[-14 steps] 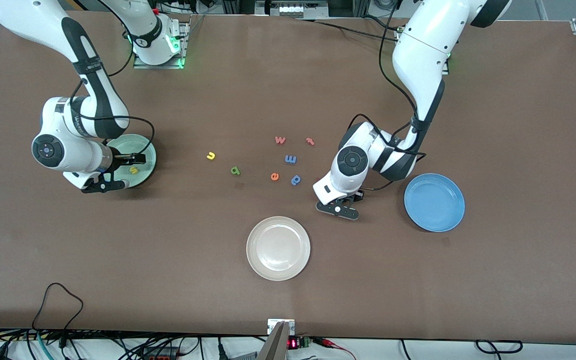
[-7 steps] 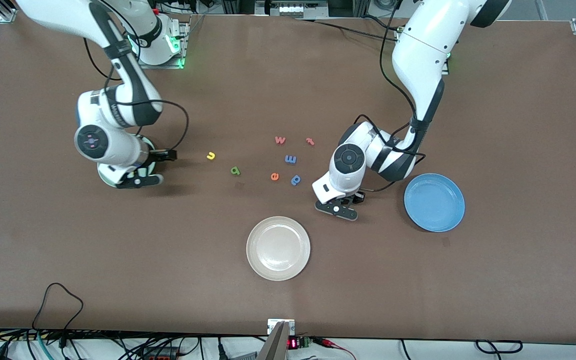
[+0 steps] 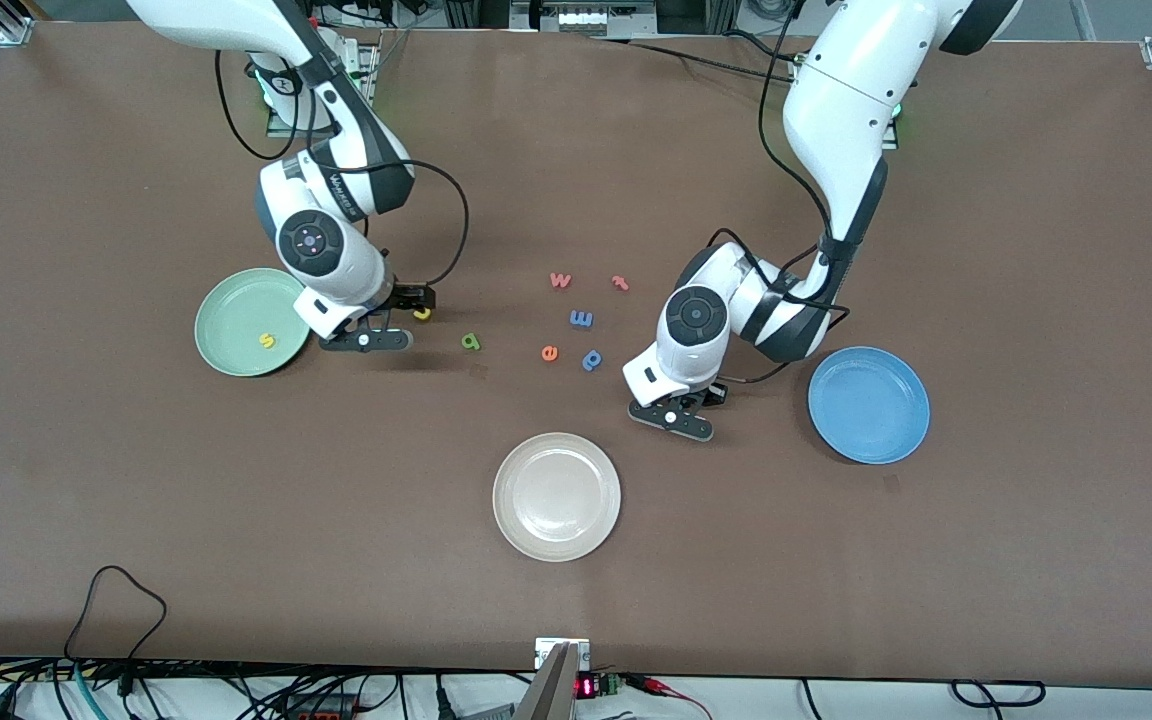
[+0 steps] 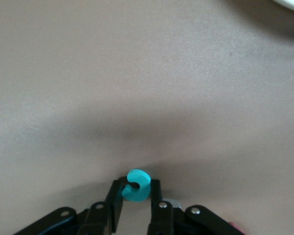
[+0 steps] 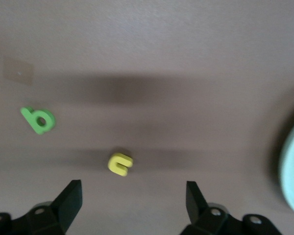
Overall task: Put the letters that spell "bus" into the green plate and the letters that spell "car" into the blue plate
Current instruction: 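Move the right gripper to yellow u while the left gripper drops teal letter, then grasp the yellow u with the right gripper while the left gripper grasps yellow letter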
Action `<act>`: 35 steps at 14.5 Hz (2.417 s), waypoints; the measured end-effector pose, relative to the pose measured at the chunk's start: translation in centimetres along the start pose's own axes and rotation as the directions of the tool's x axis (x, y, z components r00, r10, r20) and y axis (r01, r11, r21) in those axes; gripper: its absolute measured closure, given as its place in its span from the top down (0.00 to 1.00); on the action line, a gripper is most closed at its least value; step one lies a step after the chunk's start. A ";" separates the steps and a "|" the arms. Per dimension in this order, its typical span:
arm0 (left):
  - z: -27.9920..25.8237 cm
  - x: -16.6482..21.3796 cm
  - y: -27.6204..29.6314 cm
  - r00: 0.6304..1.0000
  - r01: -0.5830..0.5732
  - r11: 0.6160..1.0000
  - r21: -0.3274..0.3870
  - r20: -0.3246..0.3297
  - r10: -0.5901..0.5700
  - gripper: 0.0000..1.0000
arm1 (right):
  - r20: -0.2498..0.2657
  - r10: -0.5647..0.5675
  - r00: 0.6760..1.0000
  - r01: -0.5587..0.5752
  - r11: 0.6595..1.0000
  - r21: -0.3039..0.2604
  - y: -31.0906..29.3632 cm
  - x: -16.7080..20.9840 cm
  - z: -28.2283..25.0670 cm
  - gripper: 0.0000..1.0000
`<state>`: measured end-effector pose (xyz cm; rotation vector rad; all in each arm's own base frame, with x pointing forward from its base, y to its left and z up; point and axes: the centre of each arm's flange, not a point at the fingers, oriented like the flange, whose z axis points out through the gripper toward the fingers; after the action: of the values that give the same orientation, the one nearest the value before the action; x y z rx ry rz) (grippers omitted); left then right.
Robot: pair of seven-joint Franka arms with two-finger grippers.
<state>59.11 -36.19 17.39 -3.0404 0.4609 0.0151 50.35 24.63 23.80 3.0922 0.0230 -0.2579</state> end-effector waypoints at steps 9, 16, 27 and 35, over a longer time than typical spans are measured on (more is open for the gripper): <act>-2.8 0.4 -7.1 0.976 0.089 0.991 0.098 0.192 -0.106 0.26 | 0.020 0.154 0.988 -0.154 0.988 -0.004 0.1 0.5 3.8 0.72; -5.0 -1.6 -17.7 0.904 0.045 0.991 0.123 0.417 -0.093 0.26 | 0.023 0.201 0.979 -0.201 0.980 -0.007 -1.2 0.0 5.3 0.72; -2.4 -1.9 -22.2 0.906 -0.084 0.996 0.039 0.420 0.060 0.51 | 0.020 0.275 0.961 -0.275 0.962 -0.008 -2.7 -0.5 6.8 0.70; -6.6 -2.7 -5.2 0.906 0.194 0.980 0.039 0.375 -0.195 1.00 | 0.016 0.291 0.957 -0.291 0.957 -0.008 -2.7 -0.5 6.7 0.66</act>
<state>58.09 -30.88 24.40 -2.9591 0.1252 0.5789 48.72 27.05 17.15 3.0315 -0.4273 -0.2697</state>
